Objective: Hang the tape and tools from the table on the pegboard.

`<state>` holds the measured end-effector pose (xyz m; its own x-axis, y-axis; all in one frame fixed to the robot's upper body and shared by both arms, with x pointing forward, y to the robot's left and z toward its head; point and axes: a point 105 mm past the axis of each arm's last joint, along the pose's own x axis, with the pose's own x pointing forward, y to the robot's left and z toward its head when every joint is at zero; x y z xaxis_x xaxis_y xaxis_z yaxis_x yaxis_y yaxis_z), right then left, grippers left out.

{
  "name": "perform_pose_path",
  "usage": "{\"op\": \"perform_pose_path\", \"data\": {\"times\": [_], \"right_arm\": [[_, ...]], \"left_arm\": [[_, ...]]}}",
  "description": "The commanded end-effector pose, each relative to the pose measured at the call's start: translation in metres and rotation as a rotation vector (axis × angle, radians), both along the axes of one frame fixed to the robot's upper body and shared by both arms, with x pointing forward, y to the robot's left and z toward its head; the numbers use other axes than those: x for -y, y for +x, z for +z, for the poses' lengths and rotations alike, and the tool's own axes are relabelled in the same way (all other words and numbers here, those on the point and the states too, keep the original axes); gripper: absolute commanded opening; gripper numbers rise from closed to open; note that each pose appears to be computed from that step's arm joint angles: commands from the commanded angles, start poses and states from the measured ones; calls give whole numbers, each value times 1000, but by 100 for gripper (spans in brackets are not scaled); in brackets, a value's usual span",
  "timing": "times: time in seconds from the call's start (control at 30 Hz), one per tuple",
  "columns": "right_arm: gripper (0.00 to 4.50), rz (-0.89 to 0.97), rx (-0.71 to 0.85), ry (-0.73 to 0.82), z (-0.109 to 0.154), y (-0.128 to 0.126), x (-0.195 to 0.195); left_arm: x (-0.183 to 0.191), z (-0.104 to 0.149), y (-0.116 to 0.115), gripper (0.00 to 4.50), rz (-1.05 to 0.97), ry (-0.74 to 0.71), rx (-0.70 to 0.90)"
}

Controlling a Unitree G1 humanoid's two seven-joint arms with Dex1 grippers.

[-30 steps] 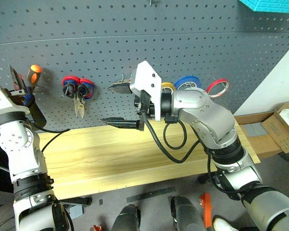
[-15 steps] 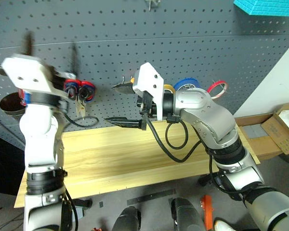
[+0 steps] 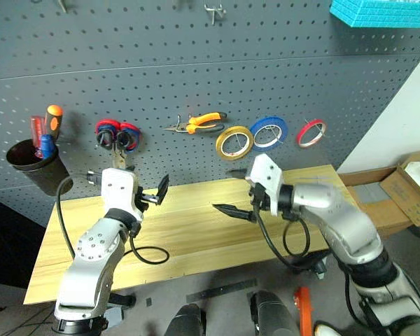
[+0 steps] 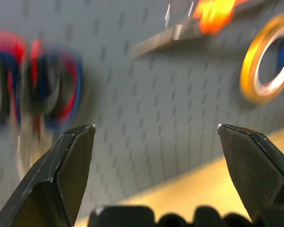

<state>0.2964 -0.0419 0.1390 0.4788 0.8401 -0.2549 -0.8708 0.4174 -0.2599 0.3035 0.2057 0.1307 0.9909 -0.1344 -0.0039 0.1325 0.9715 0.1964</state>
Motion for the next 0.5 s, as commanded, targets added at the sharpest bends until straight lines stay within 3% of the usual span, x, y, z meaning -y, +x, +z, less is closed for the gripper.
{"op": "perform_pose_path", "data": {"times": [0.03,0.17,0.3,0.5], "right_arm": [[425,-126,65,5,-16,10,17],[425,-360,76,103,-49,26,44],[425,-562,132,106,-79,34,73],[425,-728,94,102,-113,32,111]], "left_arm": [[-7,-9,-1,442,36,24,-13],[-25,-46,-5,442,119,14,-109],[-45,-82,-13,442,236,-21,-172],[-59,-98,-21,442,337,-19,-143]]}}
